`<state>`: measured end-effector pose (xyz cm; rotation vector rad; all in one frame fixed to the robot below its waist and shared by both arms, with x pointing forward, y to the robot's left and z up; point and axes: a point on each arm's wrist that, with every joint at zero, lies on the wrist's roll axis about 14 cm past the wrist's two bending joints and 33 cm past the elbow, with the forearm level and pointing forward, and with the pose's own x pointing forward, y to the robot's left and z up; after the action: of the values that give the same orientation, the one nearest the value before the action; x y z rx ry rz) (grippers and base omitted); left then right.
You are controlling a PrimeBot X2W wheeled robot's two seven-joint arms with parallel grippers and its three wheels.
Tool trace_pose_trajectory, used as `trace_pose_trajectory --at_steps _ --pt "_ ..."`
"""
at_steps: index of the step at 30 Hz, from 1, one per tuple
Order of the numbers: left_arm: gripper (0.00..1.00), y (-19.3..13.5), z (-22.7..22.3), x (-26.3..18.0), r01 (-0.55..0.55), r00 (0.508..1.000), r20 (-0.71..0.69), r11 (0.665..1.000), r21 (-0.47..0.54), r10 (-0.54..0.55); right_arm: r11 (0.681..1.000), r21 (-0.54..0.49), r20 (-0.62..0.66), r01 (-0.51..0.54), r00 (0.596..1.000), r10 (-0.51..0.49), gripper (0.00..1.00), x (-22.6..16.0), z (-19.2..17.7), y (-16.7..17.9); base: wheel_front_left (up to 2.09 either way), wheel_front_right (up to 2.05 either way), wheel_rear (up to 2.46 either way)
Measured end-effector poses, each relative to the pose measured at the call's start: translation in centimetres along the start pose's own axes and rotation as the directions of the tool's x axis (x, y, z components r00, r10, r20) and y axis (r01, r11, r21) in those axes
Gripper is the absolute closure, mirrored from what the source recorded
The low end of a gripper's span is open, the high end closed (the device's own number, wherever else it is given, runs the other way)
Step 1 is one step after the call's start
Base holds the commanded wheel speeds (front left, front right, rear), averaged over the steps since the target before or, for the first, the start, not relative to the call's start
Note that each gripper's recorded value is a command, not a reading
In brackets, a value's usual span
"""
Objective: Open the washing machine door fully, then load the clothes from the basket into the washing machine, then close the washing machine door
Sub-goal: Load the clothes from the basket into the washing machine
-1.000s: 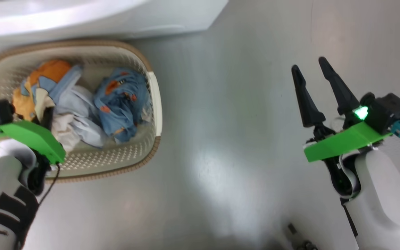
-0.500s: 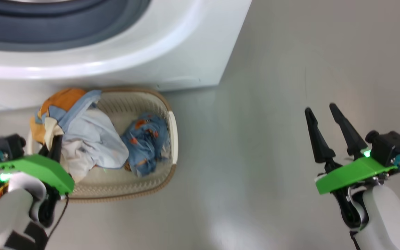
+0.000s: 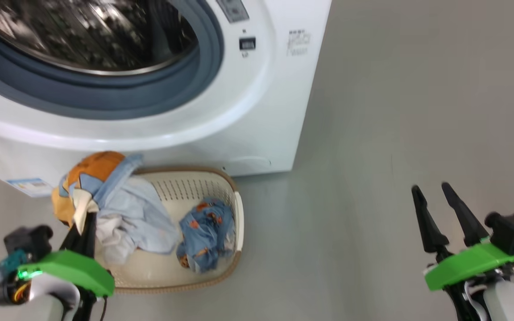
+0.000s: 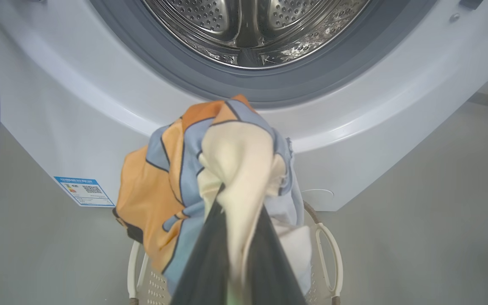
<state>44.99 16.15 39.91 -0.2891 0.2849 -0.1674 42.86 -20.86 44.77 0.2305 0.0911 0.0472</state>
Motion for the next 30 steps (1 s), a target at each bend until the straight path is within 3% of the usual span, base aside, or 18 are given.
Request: trace_pose_trajectory --at_steps 18,30 --pt "1.00 1.0 5.6 -10.1 -0.110 0.959 0.267 0.993 0.034 0.097 1.000 -0.009 0.055 0.013 0.998 -0.013 0.00 -4.2 2.3 -0.6 0.00 0.00 0.00" --pt "1.00 0.4 6.0 -11.0 -0.119 0.948 0.300 0.993 0.013 0.109 1.000 -0.004 0.055 0.028 0.998 -0.028 0.00 -4.3 2.2 -1.0 0.00 0.00 0.00"
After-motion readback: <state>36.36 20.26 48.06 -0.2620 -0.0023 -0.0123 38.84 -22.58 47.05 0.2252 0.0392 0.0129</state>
